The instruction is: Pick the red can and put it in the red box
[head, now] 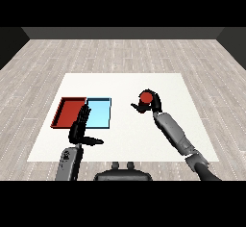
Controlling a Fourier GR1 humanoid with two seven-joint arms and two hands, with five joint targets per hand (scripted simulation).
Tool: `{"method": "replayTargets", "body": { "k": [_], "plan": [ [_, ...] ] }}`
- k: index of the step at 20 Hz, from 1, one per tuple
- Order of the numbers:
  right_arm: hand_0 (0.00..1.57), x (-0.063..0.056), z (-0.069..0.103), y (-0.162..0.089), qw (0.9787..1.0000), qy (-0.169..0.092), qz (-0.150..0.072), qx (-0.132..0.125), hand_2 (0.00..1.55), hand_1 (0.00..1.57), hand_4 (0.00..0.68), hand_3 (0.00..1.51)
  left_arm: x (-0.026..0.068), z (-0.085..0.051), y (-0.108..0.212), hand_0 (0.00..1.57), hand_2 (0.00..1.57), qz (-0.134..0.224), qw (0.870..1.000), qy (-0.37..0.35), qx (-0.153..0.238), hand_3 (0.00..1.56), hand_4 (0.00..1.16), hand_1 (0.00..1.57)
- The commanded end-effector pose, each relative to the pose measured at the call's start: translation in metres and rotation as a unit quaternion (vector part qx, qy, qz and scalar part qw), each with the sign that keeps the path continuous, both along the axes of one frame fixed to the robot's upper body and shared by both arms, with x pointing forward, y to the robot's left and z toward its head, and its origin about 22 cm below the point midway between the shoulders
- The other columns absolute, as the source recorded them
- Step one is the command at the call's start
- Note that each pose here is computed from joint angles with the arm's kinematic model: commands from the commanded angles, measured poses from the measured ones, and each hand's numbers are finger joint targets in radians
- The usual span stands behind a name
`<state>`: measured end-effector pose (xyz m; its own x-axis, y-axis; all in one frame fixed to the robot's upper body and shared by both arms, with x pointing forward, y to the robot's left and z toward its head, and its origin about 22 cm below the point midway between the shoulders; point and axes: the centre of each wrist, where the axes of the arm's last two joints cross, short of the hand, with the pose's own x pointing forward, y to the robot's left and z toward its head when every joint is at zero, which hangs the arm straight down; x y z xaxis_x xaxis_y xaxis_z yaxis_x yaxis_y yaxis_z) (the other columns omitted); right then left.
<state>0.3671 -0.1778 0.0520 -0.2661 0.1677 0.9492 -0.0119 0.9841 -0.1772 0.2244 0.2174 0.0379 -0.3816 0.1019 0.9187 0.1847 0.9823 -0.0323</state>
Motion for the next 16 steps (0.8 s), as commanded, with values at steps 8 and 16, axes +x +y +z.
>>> {"method": "replayTargets", "body": {
  "k": [8,16],
  "plan": [
    [1.48,-0.062,0.040,0.032,0.9992,-0.039,-0.011,-0.002,1.45,1.48,0.586,1.40,0.0122,0.027,-0.059,0.00,0.00,-0.027,0.998,0.036,0.039,0.00,0.00,0.00],
    [1.51,-0.073,0.039,0.032,0.9981,-0.060,0.000,0.008,1.47,1.51,0.587,1.40,0.0281,0.027,-0.115,0.00,0.00,-0.054,0.995,0.049,0.067,0.00,0.00,0.00]
  ]
}}
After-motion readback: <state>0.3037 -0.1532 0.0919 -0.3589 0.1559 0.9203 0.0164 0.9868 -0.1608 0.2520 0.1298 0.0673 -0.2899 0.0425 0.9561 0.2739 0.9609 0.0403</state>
